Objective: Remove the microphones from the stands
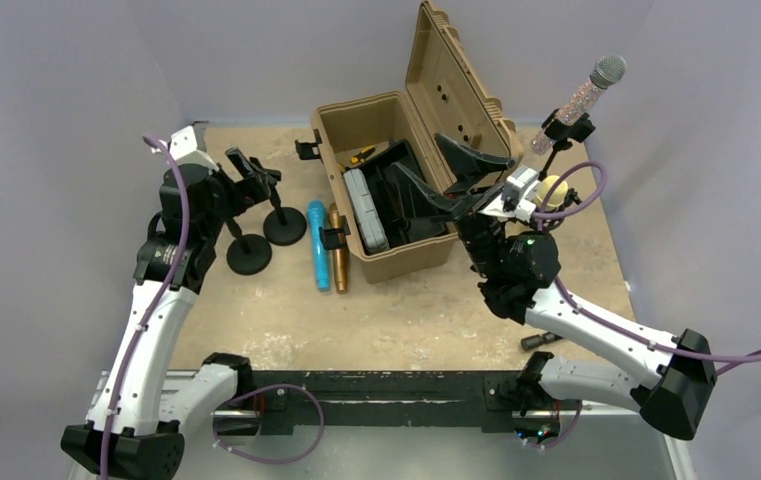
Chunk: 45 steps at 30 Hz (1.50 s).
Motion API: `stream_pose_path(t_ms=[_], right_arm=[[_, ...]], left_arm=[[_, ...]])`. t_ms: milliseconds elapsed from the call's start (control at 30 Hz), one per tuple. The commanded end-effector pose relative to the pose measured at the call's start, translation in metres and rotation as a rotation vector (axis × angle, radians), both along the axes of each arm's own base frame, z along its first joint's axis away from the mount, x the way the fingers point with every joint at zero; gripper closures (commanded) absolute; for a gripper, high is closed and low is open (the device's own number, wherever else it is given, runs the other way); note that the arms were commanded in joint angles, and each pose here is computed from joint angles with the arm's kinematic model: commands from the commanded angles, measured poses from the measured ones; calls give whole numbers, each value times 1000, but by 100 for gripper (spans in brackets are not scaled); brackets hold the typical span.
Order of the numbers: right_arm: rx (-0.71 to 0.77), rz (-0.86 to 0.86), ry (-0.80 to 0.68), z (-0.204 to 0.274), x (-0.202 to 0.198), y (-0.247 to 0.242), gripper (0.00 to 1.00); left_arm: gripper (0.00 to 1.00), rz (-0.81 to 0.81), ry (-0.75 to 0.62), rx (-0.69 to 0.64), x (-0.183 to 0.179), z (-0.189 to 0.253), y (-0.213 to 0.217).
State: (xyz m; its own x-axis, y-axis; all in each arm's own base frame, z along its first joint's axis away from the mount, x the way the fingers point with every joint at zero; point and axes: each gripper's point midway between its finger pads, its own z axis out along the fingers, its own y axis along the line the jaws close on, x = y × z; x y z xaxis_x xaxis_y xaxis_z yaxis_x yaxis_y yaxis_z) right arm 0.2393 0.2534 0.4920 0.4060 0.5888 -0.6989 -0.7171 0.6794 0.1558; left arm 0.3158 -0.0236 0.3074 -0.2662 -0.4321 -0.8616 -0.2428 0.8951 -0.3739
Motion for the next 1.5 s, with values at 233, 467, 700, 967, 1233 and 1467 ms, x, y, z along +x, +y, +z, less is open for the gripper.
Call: stream_pose_path(t_ms=[233, 467, 700, 967, 1233, 1467], right_arm=[[-6, -31, -3, 6, 11, 7, 7], [-33, -8, 32, -2, 22, 24, 7], [-58, -33, 110, -15, 32, 24, 7], [-33, -130, 273, -18, 36, -11, 7], [104, -300, 494, -27, 35, -75, 6], [230, -486, 633, -32, 32, -128, 2]], left_arm=[[8, -405, -68, -20, 6, 5, -65], [0, -466, -124, -84, -4, 16, -78], [0, -556, -359, -126, -27, 38, -94], [2, -780, -233, 27, -54, 37, -129], [4, -886, -286, 28, -77, 47, -147], [4, -921, -294, 68, -86, 46, -155]])
